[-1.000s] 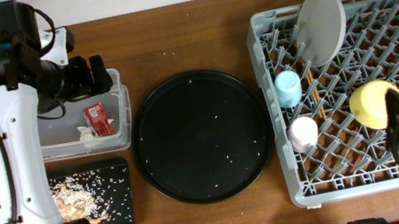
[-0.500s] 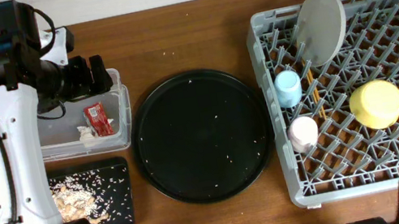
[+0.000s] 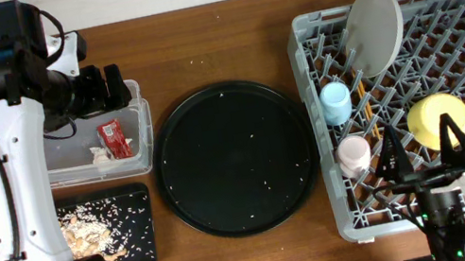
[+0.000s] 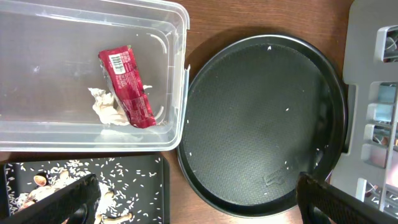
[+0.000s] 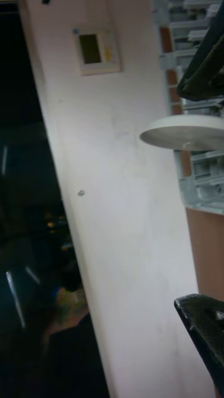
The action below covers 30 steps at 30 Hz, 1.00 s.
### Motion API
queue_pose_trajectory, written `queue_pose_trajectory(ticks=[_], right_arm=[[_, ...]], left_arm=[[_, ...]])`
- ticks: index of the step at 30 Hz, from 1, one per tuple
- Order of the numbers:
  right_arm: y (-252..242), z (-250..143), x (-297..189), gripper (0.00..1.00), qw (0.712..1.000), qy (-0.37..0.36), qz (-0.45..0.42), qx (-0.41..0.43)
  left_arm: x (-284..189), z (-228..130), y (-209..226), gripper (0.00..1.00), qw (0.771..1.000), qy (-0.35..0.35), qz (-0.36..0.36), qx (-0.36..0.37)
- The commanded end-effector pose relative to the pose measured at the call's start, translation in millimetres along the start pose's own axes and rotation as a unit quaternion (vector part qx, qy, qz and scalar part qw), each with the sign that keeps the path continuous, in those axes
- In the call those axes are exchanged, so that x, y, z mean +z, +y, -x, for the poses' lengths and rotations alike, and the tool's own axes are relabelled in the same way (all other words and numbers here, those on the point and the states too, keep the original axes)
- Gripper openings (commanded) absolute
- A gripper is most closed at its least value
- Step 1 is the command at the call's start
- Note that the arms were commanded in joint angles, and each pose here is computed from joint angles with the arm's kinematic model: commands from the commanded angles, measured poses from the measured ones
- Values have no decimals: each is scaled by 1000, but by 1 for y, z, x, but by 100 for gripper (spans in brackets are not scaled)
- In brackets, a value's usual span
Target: Sort waste into correct bins and load items into the dishwasher rack
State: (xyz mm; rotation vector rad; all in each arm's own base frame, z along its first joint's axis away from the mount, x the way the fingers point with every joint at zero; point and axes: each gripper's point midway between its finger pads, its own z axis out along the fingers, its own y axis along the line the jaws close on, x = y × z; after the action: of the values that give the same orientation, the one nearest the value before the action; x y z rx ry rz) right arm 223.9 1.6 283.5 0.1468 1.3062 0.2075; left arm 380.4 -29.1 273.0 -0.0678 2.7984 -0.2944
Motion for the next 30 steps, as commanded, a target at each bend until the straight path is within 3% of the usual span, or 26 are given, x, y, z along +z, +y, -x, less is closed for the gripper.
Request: queue_pose_trajectory(ticks=[1,9,12,15,30], right_arm=[[-12,-23,1,98,1000,11,-24,9],[-28,-92,-2,98,995,92,-42,6],[-33,-126,-12,98,984,165,-40,-56],[-30,-126,-12,98,979,168,-23,-114],[-26,-128,-12,98,979,169,-15,-113]], left_arm=[[-1,1,2,99,1000,-2,4,2],[-1,1,2,99,1000,-2,4,2],[-1,1,2,99,1000,-2,4,2],[-1,1,2,99,1000,-2,4,2],[-1,1,2,99,1000,-2,4,2]])
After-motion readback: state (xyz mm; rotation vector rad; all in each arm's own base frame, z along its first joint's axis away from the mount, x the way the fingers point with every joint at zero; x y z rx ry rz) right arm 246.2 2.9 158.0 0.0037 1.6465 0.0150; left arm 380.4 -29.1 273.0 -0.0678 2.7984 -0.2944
